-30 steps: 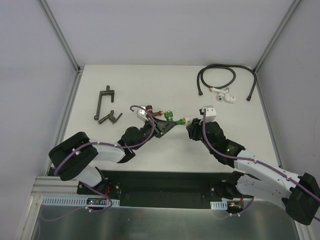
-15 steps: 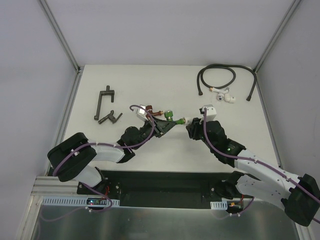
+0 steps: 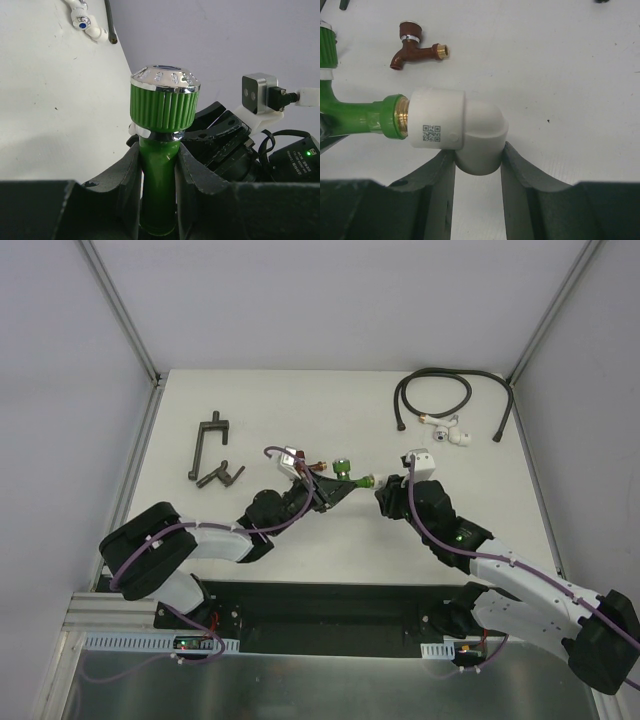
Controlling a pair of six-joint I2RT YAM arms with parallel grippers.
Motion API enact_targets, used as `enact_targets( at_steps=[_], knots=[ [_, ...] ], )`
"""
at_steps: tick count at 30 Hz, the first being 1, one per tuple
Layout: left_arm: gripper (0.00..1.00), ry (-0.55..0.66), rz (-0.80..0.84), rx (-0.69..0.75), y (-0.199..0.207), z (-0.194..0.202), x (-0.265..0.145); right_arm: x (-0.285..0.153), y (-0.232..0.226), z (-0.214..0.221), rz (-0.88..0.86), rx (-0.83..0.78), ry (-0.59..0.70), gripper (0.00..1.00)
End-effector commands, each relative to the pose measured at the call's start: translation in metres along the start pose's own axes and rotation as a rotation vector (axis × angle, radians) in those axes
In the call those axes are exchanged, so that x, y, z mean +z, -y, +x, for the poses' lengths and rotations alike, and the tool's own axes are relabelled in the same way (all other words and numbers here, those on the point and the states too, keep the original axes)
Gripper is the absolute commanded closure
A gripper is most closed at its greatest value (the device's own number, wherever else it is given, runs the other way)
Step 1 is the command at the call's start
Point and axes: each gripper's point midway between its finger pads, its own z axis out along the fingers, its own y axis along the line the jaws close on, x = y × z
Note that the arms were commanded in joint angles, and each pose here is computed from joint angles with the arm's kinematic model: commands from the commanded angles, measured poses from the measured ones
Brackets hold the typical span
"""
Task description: Install the water faucets
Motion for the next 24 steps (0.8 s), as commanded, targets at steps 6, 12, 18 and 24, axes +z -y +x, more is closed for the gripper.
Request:
enact_targets(
  at_steps=[6, 12, 18, 24],
  knots=[
    [1.00, -0.094, 0.183, 0.091, 0.046, 0.016, 0.010, -0.015, -0.055, -0.040, -0.246, 0.020, 0.086, 0.98],
    [1.00, -0.116, 0.211, 0.166, 0.048, 0.020, 0.009, -0.019, -0.061, -0.042, -0.285, 0.026, 0.079, 0.98],
    [1.00, -0.161, 0.246, 0.251, 0.052, 0.027, 0.008, -0.024, -0.066, -0.044, -0.314, 0.032, 0.056, 0.98],
    [1.00, -0.188, 0.264, 0.361, 0.053, 0.031, 0.004, -0.028, -0.073, -0.048, -0.352, 0.036, 0.039, 0.98]
  ],
)
